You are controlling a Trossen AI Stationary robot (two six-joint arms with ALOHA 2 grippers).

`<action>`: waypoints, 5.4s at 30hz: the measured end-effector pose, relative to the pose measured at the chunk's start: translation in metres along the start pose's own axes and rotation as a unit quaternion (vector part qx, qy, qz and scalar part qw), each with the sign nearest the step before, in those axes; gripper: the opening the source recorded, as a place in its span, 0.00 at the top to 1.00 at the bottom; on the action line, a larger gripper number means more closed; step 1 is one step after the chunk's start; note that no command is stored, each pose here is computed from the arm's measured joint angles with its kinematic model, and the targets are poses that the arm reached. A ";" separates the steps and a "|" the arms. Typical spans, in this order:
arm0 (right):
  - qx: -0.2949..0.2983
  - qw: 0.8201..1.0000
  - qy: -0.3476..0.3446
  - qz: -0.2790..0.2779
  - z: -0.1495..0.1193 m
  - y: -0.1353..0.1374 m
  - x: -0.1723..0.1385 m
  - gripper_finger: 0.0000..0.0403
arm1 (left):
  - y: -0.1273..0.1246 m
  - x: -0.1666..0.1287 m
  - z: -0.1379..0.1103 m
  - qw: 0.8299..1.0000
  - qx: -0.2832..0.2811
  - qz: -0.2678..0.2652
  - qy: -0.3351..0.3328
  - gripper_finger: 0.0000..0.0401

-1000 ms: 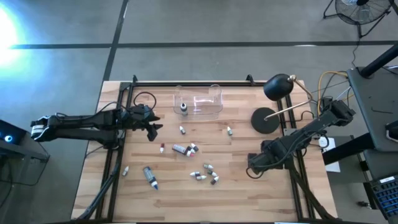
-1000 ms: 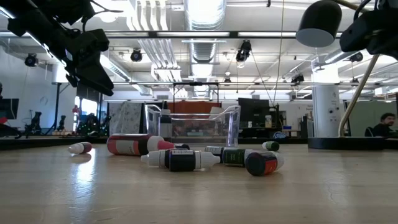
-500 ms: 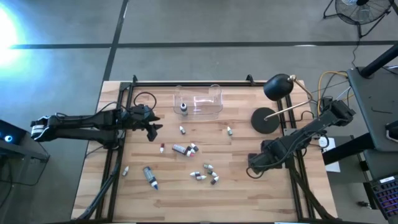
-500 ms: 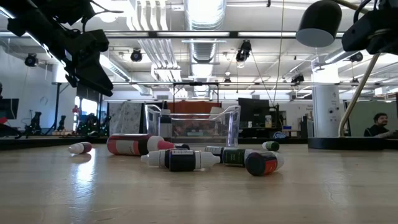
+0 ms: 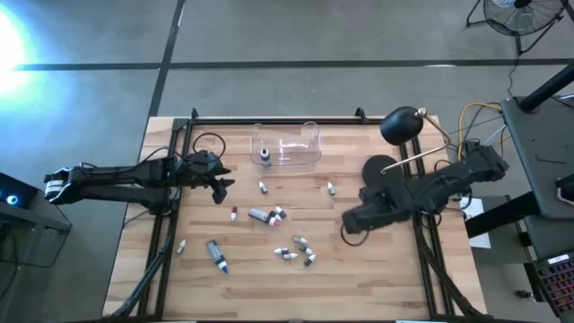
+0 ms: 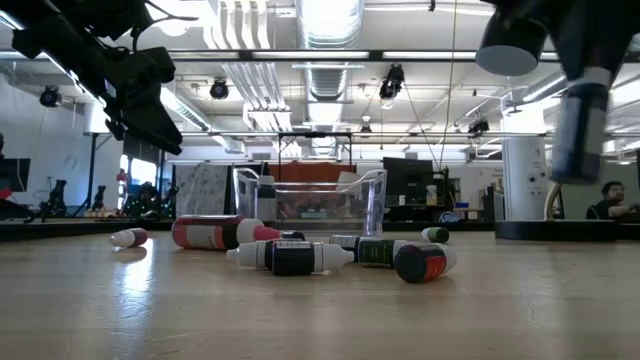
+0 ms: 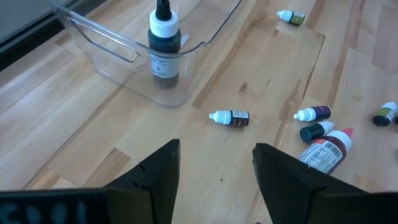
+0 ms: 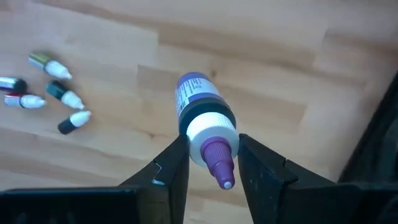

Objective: Pick & Place food coloring
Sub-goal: Put the large purple food coloring bottle into the transparent bin, then put the large pink food coloring bottle into the transparent bin

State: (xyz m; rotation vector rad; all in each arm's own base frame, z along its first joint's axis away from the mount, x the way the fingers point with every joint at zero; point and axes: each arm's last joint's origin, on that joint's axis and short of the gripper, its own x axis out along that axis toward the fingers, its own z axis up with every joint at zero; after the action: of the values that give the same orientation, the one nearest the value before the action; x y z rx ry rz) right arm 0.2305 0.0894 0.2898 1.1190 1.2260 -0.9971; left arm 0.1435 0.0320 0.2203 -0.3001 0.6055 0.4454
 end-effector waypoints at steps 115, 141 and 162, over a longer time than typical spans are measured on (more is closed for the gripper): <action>-0.542 0.838 -0.041 0.047 0.131 0.183 0.031 0.44 | 0.002 0.010 -0.015 0.997 -0.078 -0.006 0.015 0.56; -0.521 0.813 -0.204 0.159 0.070 0.206 0.148 0.46 | 0.001 0.009 -0.022 0.996 -0.058 -0.039 0.058 0.56; -0.514 0.824 -0.192 0.138 0.069 0.217 0.178 0.46 | 0.001 0.009 -0.022 0.996 -0.058 -0.039 0.057 0.56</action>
State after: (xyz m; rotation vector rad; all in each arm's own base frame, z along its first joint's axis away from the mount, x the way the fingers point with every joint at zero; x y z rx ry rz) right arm 0.4731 0.0650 0.1339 0.1909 0.9902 -0.1988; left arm 0.1394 0.0272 0.1977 -0.4615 0.6786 0.3904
